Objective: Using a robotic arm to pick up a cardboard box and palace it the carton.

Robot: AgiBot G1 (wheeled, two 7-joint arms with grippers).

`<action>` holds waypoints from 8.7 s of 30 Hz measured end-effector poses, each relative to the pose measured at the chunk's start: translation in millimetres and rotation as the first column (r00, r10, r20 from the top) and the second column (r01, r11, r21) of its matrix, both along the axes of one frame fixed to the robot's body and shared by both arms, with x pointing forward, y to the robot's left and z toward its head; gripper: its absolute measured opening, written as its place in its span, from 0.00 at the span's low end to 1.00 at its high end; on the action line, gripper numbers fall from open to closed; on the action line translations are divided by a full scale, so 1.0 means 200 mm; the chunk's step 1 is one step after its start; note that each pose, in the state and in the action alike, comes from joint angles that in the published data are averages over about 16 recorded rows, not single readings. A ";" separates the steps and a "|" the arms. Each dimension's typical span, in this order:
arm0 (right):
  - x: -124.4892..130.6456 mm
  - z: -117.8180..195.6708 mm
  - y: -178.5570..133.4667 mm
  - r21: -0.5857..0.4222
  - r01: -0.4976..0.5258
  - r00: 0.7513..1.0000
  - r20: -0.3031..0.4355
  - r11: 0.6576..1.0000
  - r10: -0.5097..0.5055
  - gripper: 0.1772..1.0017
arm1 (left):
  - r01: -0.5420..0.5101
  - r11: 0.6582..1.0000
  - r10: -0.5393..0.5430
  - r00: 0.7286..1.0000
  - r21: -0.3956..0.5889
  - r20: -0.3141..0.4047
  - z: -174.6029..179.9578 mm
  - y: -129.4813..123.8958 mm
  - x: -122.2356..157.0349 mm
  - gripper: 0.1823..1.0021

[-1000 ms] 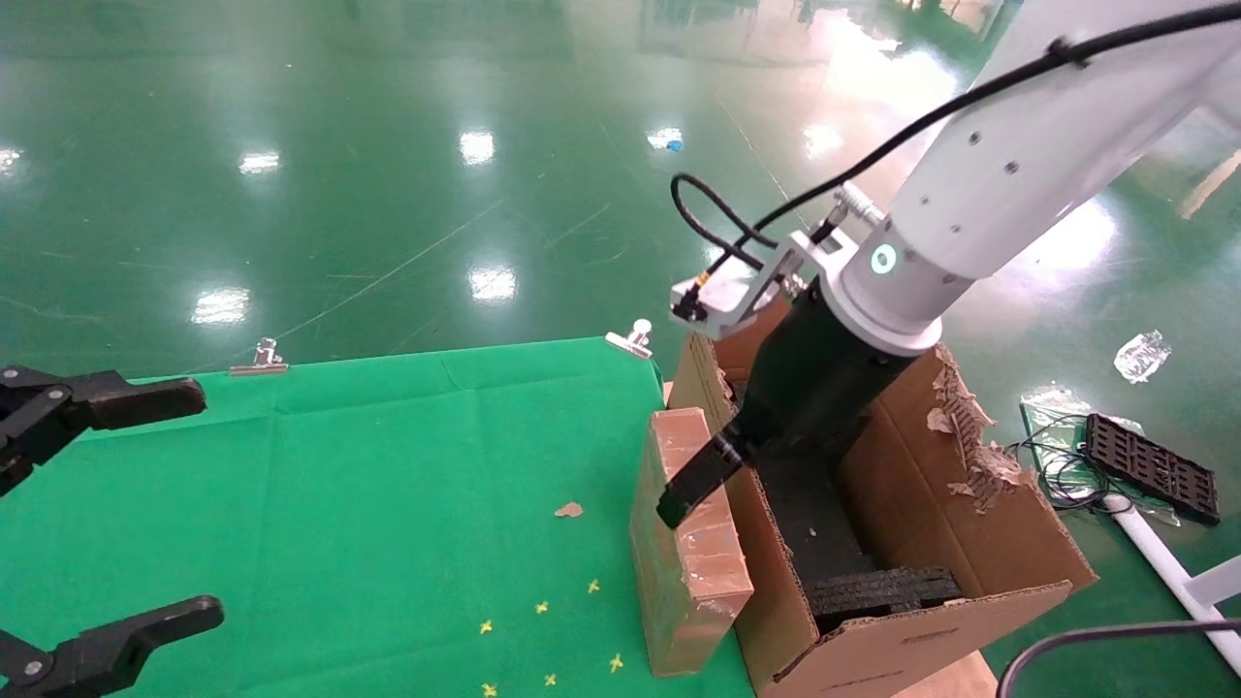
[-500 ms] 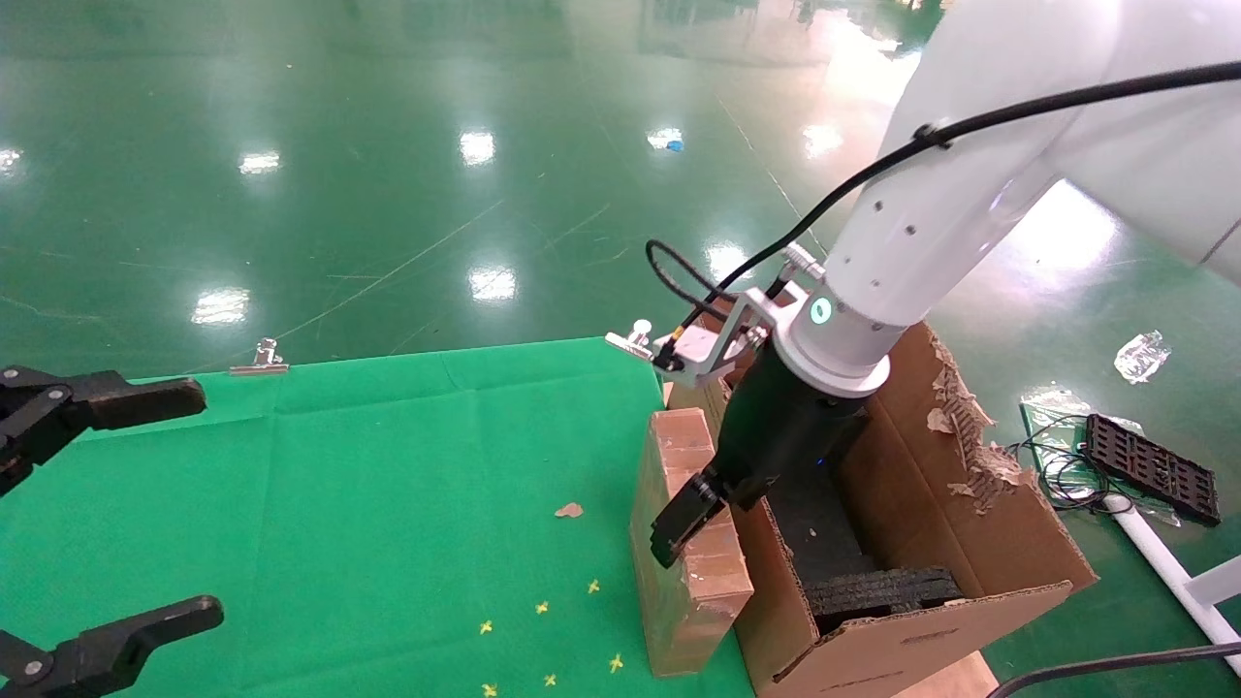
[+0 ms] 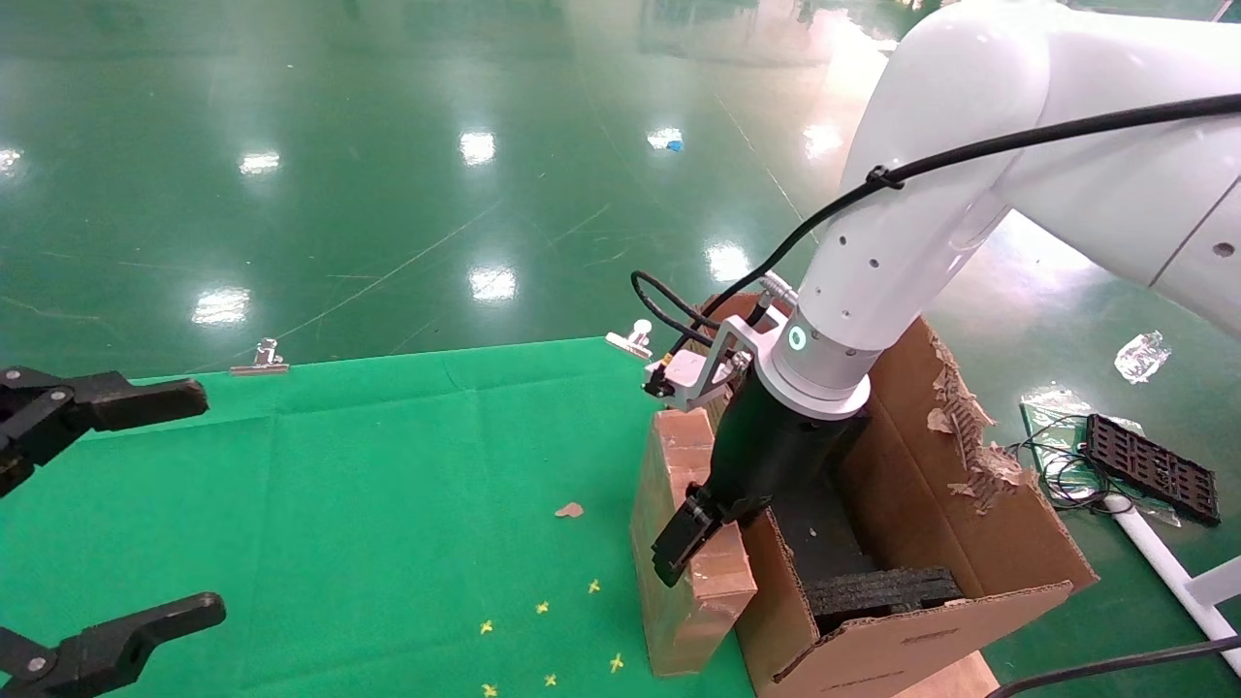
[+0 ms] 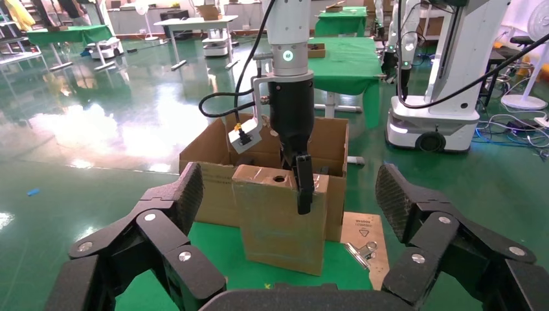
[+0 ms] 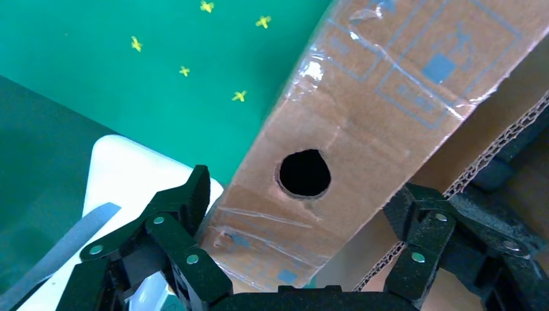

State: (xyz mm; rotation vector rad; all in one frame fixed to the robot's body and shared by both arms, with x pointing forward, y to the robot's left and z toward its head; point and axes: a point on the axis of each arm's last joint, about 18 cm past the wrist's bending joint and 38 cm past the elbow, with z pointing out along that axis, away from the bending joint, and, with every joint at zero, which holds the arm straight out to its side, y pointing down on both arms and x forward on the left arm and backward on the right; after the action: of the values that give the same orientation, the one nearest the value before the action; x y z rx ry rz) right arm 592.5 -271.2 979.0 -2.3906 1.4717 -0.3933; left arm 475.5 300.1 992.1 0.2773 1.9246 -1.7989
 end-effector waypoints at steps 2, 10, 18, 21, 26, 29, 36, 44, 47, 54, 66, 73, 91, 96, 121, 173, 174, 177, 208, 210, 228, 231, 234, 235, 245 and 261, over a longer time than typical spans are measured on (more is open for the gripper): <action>0.00 -0.01 0.00 -0.002 0.002 1.000 -0.003 1.000 -0.002 0.94 | 0.000 1.000 0.000 1.000 0.000 0.000 0.00 0.00 0.00 0.97; 0.00 -0.03 -0.01 -0.004 0.009 1.000 -0.015 1.000 -0.009 0.82 | 0.000 1.000 0.000 1.000 0.000 0.000 0.00 0.00 0.00 0.89; 0.01 -0.04 -0.03 -0.005 0.014 1.000 -0.025 1.000 -0.014 0.62 | 0.000 1.000 0.000 1.000 0.000 0.000 0.00 0.00 0.00 0.73; 0.01 -0.04 -0.04 -0.005 0.011 1.000 -0.022 1.000 -0.011 0.54 | 0.000 1.000 0.000 1.000 0.000 0.000 0.00 0.00 0.00 0.64; 0.00 -0.01 -0.05 -0.003 -0.016 1.000 0.000 1.000 0.016 0.40 | 0.000 1.000 0.000 1.000 0.000 0.000 0.00 0.00 0.00 0.50; -0.01 0.04 -0.06 0.007 -0.049 0.998 0.037 0.999 0.049 0.33 | 0.000 1.000 0.000 1.000 0.000 0.000 0.00 0.00 0.00 0.43; -0.05 0.29 -0.14 0.056 -0.137 0.973 0.195 0.989 0.124 0.22 | 0.000 1.000 0.000 1.000 0.000 0.000 0.00 0.00 0.00 0.24; -0.15 0.68 -0.39 0.111 -0.149 0.899 0.430 0.983 0.087 0.18 | 0.000 1.000 0.000 1.000 0.000 0.000 0.00 0.00 0.00 0.10; -0.19 0.78 -0.51 0.129 -0.111 0.874 0.484 0.985 0.035 0.17 | 0.000 1.000 0.000 1.000 0.000 0.000 0.00 0.00 0.00 0.06; -0.27 0.84 -0.83 0.163 0.043 0.850 0.512 0.986 -0.121 0.17 | 0.000 1.000 0.000 1.000 0.000 0.000 0.00 0.00 0.00 0.02; -0.27 0.54 -1.19 0.201 0.307 0.868 0.341 0.930 -0.360 0.17 | 0.000 1.000 0.000 1.000 0.000 0.000 0.00 0.00 0.00 0.03; -0.22 0.33 -1.26 0.182 0.392 0.873 0.236 0.902 -0.427 0.17 | 0.000 1.000 0.000 1.000 0.000 0.000 0.00 0.00 0.00 0.08; -0.07 -0.03 -1.34 0.096 0.483 0.857 0.150 0.870 -0.493 0.17 | 0.000 1.000 0.000 1.000 0.000 0.000 0.00 0.00 0.00 0.47; -0.01 -0.15 -1.35 0.083 0.490 0.855 0.148 0.868 -0.497 0.16 | 0.000 1.000 0.000 1.000 0.000 0.000 0.00 0.00 0.00 0.61; 0.13 -0.57 -1.32 0.093 0.482 0.861 0.133 0.871 -0.491 0.16 | 0.000 1.000 0.000 1.000 0.000 0.000 0.00 0.00 0.00 0.99; 0.14 -0.12 -1.30 0.157 0.413 0.859 0.262 0.897 -0.441 0.96 | 0.000 1.000 0.000 1.000 0.000 0.000 0.00 0.00 0.00 1.00; 0.13 -0.07 -1.30 0.164 0.401 0.857 0.280 0.901 -0.432 0.96 | 0.000 1.000 0.000 1.000 0.000 0.000 0.00 0.00 0.00 1.00; 0.12 0.09 -1.28 0.186 0.357 0.851 0.340 0.916 -0.401 0.98 | 0.000 1.000 0.000 1.000 0.000 0.000 0.00 0.00 0.00 1.00; 0.10 0.60 -0.99 0.183 -0.106 0.753 0.657 0.977 -0.042 1.00 | 0.000 1.000 0.000 1.000 0.000 0.000 0.00 0.00 0.00 1.00; 0.12 0.55 -0.93 0.188 -0.162 0.753 0.658 0.969 -0.001 1.00 | 0.000 1.000 0.000 1.000 0.000 0.000 0.00 0.00 0.00 1.00; 0.07 0.25 -0.44 0.215 -0.608 0.619 0.732 0.765 0.286 1.00 | 0.000 1.000 0.000 1.000 0.000 0.000 0.00 0.00 0.00 1.00; 0.03 0.22 -0.38 0.209 -0.663 0.578 0.753 0.718 0.314 1.00 | 0.000 1.000 0.000 1.000 0.000 0.000 0.00 0.00 0.00 1.00; -0.01 0.19 -0.34 0.200 -0.713 0.535 0.775 0.672 0.337 1.00 | 0.000 1.000 0.000 1.000 0.000 0.000 0.00 0.00 0.00 1.00; -0.03 0.19 -0.32 0.196 -0.729 0.519 0.782 0.656 0.344 1.00 | 0.000 1.000 0.000 1.000 0.000 0.000 0.00 0.00 0.00 1.00; -0.22 0.12 -0.22 0.128 -0.853 0.355 0.853 0.506 0.383 1.00 | 0.000 1.000 0.000 1.000 0.000 0.000 0.00 0.00 0.00 1.00; -0.57 0.07 -0.16 -0.041 -0.944 0.095 0.916 0.327 0.390 1.00 | 0.000 1.000 0.000 1.000 -0.001 0.000 0.00 0.00 0.00 1.00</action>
State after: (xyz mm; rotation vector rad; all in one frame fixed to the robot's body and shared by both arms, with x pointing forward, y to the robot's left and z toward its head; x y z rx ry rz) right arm 479.3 -302.4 992.4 -1.6006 -0.2123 -0.5469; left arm 475.7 300.3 992.1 0.2766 1.9240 -1.7994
